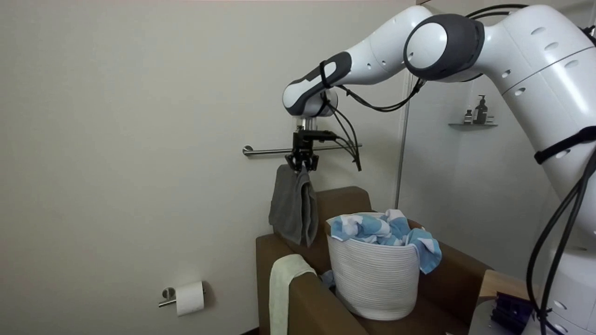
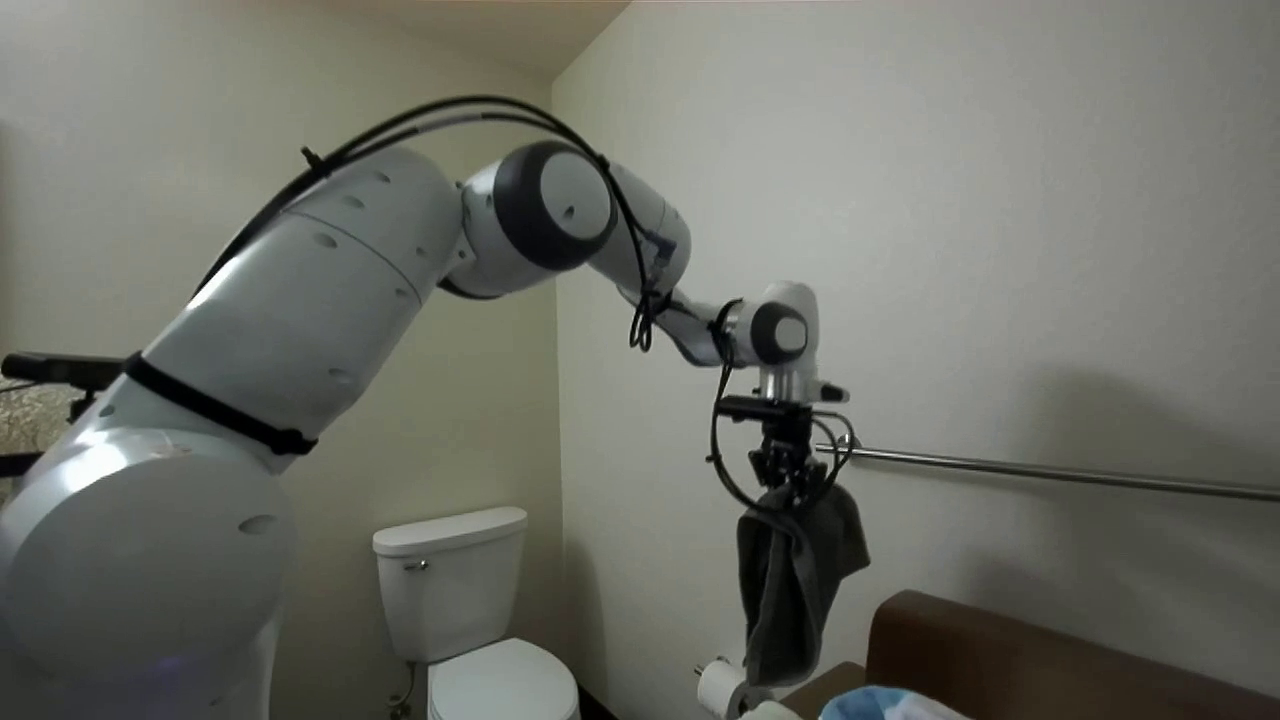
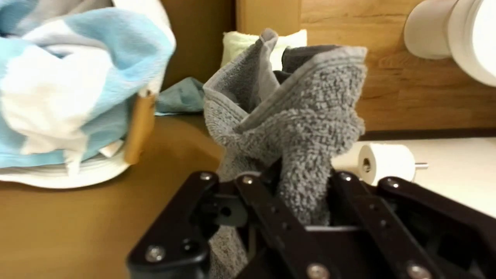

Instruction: Pick up the cloths and put them in the bag

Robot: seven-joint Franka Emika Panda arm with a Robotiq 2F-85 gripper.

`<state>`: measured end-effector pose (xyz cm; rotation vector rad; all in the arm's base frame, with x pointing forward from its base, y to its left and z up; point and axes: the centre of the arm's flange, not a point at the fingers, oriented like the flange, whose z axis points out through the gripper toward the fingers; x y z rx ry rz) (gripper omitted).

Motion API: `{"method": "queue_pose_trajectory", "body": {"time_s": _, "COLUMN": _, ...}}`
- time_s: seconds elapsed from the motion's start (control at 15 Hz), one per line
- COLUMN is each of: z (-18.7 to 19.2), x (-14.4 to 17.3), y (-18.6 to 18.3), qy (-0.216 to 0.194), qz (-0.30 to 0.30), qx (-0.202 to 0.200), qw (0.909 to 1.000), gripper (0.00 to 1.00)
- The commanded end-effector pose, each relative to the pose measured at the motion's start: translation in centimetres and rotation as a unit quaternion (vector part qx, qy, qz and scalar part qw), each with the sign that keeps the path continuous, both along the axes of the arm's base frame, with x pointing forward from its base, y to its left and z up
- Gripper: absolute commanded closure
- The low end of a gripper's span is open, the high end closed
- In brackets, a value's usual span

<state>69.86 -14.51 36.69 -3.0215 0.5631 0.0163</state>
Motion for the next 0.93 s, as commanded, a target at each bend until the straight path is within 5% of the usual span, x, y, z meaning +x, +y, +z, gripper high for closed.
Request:
{"method": "queue_pose_trajectory", "body": {"time_s": 0.0, "z": 4.2, "x": -3.5, "y": -9.0, "qy": 0.014, "qz": -0.093, "qx": -0.033, "qw": 0.9950, "gripper": 0.90}}
{"method": "queue_pose_trajectory", "body": {"time_s": 0.33, "z": 3.1, "x": -12.2, "y": -19.2, "qy": 0.103, "qz": -0.185, "qx": -0.063, "qw": 0.9753, "gripper": 0.90}}
{"method": "queue_pose_trajectory", "body": {"time_s": 0.67, "z": -6.4, "x": -18.7, "y": -21.2, "qy": 0.244, "qz": -0.166, "qx": -0.027, "qw": 0.9552, "gripper": 0.91}}
{"method": "queue_pose_trajectory", "body": {"time_s": 0.73, "z": -8.1, "x": -19.1, "y": -21.3, "qy": 0.246, "qz": -0.163, "qx": -0.024, "qw": 0.9553, "gripper": 0.60}}
{"method": "queue_pose_trajectory", "body": {"time_s": 0.87, "z": -10.9, "x": -19.5, "y": -21.6, "qy": 0.230, "qz": -0.177, "qx": -0.046, "qw": 0.9558, "gripper": 0.54}}
